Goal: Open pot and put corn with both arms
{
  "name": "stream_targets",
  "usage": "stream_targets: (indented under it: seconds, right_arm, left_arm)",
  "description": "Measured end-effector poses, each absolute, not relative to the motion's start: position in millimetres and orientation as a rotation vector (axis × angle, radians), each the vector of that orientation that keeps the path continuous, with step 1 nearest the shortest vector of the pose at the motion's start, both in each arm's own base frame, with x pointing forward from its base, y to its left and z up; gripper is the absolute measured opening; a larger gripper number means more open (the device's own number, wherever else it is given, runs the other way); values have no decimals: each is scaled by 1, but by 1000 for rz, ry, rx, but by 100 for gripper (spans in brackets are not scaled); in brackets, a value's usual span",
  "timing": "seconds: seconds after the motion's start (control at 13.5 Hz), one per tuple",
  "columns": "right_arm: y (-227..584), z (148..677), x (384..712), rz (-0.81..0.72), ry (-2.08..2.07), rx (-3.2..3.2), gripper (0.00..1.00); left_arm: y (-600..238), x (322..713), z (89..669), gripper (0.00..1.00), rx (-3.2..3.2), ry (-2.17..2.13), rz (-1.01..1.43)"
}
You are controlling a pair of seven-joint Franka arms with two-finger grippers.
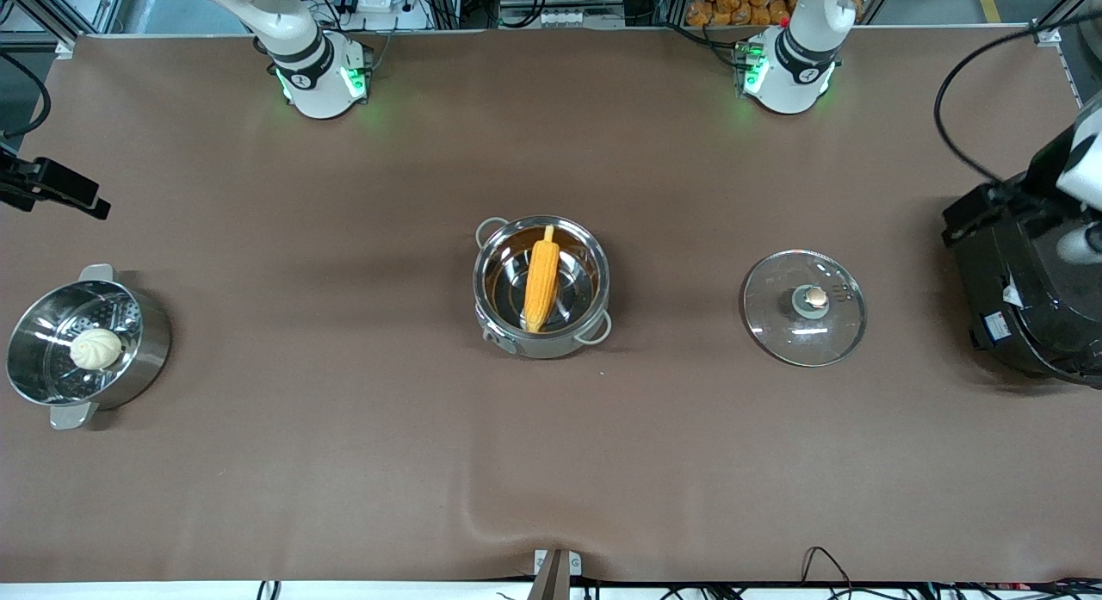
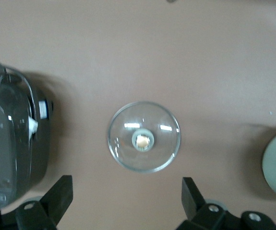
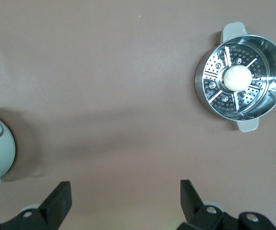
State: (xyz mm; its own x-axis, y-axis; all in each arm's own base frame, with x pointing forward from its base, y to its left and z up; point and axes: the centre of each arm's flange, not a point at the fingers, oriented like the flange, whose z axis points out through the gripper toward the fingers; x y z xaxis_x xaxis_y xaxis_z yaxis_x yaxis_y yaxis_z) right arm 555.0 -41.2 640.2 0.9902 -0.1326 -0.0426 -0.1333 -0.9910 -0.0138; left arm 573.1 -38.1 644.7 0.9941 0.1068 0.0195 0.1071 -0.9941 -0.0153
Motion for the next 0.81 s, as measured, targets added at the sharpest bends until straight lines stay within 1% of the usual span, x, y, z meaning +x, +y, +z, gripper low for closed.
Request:
stream_targets:
  seconds: [0.22, 0.52, 0.59, 0.81]
  right_arm:
    - [-42, 640, 555, 65, 209, -3117, 100]
    - [-42, 640, 555, 65, 210, -3117, 100]
    - [-42, 640, 555, 65, 210, -3117, 100]
    - [-42, 640, 555, 65, 210, -3118, 100]
  left_arm:
    - [-27, 558, 646, 100, -3145, -157, 68]
    - [-36, 517, 645, 100, -3144, -134, 32]
    - [-35, 511, 647, 100, -3144, -122, 16]
    - [-32, 511, 648, 100, -3144, -110, 1]
